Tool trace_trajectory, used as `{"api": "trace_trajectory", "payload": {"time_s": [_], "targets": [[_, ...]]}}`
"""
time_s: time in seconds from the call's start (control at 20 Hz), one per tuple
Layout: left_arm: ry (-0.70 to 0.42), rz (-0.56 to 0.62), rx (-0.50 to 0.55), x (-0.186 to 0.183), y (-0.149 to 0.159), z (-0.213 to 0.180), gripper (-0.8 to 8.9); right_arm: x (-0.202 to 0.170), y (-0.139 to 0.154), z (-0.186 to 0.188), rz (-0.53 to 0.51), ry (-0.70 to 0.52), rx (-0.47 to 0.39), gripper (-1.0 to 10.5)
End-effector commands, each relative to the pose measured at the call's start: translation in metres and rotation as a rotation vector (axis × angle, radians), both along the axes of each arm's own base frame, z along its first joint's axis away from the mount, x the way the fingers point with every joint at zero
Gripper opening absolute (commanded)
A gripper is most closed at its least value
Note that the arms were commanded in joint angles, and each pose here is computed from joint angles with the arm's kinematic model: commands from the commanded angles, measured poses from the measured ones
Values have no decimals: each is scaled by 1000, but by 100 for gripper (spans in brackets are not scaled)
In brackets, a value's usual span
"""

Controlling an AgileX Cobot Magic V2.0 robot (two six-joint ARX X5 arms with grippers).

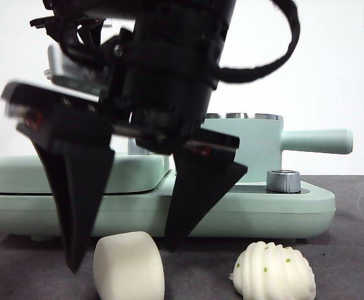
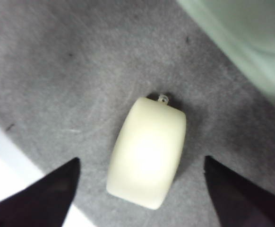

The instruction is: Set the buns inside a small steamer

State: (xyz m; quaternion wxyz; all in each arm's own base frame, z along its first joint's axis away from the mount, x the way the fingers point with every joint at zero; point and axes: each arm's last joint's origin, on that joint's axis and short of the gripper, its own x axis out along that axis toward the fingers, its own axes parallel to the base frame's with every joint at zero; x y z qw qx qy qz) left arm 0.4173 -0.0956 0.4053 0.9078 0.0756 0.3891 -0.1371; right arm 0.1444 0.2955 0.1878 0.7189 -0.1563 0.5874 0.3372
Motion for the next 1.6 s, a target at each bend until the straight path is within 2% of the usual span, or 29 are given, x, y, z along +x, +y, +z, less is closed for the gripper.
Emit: {"api": "trace_trajectory", "payload": {"time_s": [0.05,0.3,0.4,0.5,0.65,0.85,1.0,1.2,1.4,1.6], "targets": [[-60,-5,-8,2,0,9,25,-1,7,-5,8,7,0,359],[-61,-3,-10,2,0,9,25,3,10,-17,10,59,-11,250],[-60,-3,-11,2,0,9,25,3,10,-17,7,45,-8,127],[-60,-1,-12,2,0,9,25,5,12,-11,6,43,8,107],[-60,-1,-12,2,0,9,25,11,18,12,2,44,3,108],[-60,4,-12,2,2,9,25,26,17,69,17,40,-21,108],[-60,7,-12,3,4,9,25,52,0,113,-19,23,-22,109],[-58,10,-15,2,3,9,25,100,-35,150,-130,-56,37,109],[-54,16,-21,2,3,9,25,144,-71,157,-257,-102,69,110],[-52,17,-22,2,3,9,25,178,-86,138,-307,-101,53,114]]}}
